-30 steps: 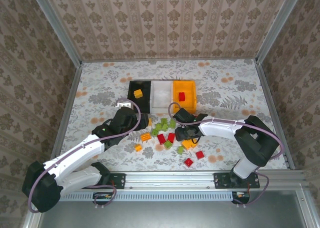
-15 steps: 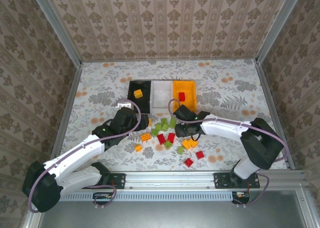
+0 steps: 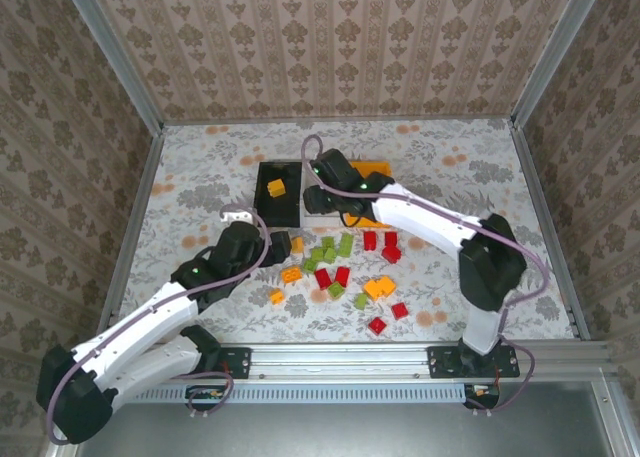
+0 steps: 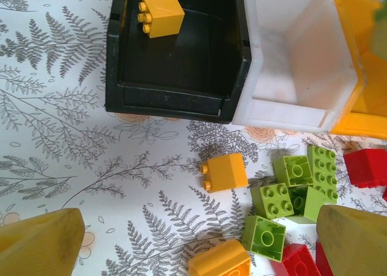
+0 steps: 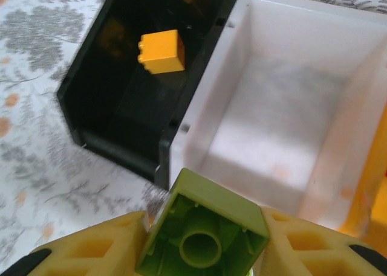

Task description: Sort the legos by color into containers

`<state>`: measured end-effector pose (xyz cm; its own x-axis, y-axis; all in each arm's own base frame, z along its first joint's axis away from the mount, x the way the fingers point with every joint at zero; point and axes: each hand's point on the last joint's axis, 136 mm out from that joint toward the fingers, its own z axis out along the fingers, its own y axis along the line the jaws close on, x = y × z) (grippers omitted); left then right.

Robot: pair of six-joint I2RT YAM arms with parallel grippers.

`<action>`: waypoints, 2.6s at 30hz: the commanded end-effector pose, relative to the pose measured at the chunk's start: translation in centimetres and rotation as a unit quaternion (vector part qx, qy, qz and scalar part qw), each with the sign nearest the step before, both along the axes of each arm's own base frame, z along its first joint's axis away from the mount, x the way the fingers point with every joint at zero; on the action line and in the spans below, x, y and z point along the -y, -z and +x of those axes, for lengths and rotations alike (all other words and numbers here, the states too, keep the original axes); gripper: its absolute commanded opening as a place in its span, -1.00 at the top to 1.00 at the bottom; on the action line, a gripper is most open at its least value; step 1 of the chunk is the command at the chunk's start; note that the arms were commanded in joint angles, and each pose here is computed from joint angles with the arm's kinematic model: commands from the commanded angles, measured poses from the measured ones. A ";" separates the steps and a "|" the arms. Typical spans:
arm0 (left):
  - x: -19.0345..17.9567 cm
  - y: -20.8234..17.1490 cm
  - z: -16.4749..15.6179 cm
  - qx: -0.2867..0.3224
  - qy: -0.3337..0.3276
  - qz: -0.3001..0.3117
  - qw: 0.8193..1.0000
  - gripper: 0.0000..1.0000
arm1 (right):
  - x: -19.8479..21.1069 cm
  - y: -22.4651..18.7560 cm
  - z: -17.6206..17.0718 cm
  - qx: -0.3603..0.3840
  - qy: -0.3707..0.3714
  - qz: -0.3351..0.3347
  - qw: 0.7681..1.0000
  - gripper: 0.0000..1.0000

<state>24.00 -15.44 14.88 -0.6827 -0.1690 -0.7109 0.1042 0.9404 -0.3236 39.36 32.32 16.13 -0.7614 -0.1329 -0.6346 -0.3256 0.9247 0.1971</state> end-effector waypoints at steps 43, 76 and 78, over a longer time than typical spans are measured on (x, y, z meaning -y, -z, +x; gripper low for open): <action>-1.1 0.8 0.3 -0.019 -0.023 -0.014 0.999 -1.00 | 18.0 12.2 -10.1 -0.134 0.137 -0.071 0.979 -0.62; -1.3 1.2 -0.3 -0.034 -0.021 -0.020 0.999 -1.00 | 13.4 0.5 -5.8 -0.029 0.087 0.002 0.996 0.32; -1.4 1.3 -0.3 -0.037 -0.022 -0.020 0.999 -1.00 | 12.7 0.4 -3.6 -0.025 0.092 -0.005 0.995 0.32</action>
<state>23.98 -14.38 13.77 -0.7147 -0.2059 -0.6684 0.0580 0.9349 -0.3500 33.70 19.36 16.05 -0.8045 0.0334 -0.5930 -0.1446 0.9574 0.2501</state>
